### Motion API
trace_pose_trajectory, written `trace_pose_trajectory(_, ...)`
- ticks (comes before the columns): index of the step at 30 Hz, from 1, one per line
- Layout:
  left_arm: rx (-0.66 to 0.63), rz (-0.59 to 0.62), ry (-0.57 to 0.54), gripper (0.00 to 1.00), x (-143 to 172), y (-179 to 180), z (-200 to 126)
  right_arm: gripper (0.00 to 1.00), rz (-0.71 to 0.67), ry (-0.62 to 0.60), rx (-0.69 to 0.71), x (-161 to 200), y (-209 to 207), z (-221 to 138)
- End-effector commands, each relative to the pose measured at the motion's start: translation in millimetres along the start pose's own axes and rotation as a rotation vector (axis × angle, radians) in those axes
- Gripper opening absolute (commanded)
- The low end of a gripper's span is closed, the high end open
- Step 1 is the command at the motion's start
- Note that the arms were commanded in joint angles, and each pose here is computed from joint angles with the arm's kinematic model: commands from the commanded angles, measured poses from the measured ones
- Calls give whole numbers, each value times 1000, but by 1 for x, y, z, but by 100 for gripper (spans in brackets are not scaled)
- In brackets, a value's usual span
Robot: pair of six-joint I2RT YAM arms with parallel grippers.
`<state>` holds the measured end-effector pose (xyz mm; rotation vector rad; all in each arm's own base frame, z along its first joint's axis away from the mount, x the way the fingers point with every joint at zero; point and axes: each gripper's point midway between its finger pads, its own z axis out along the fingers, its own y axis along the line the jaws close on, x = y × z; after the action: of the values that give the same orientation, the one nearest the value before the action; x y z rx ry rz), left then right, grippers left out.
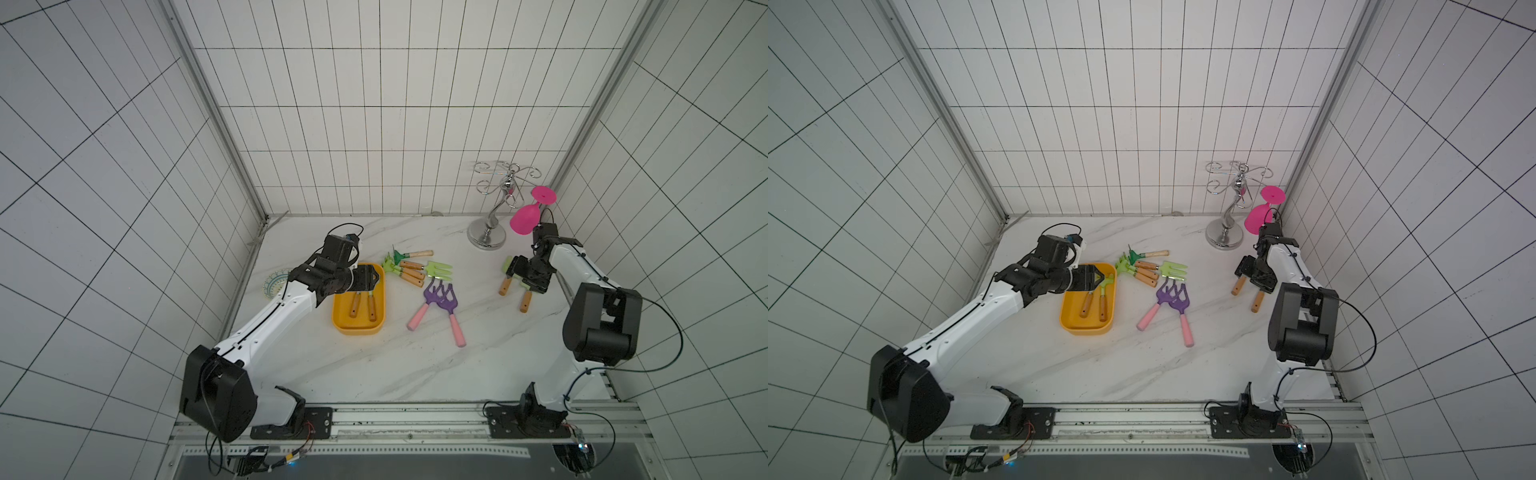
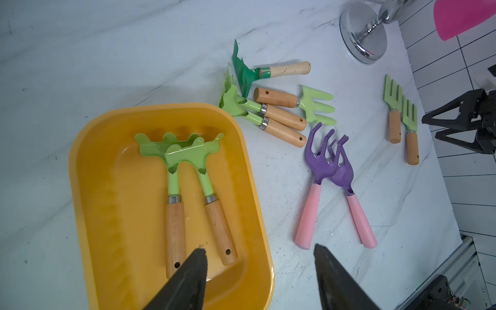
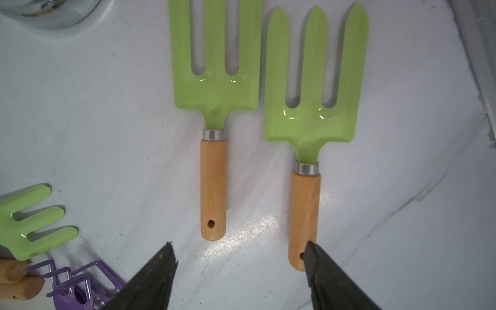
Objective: Put the rake into the storage box
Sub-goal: Pick up the rake at the center of the board.
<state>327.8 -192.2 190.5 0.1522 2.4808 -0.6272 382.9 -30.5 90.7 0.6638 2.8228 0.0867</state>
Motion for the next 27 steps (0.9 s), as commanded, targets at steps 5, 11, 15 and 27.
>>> trace_pose_trajectory(5,-57,59,-26,65,-4,10,8,72,-71,22,-27,0,18,-7)
trace_pose_trajectory(11,-123,68,9,65,-6,20,13,72,-252,27,-39,11,76,1)
trace_pose_trajectory(15,-145,71,29,65,-4,24,13,73,-263,50,26,11,78,11)
trace_pose_trajectory(27,-159,59,57,65,5,29,16,69,-135,56,77,-3,31,31)
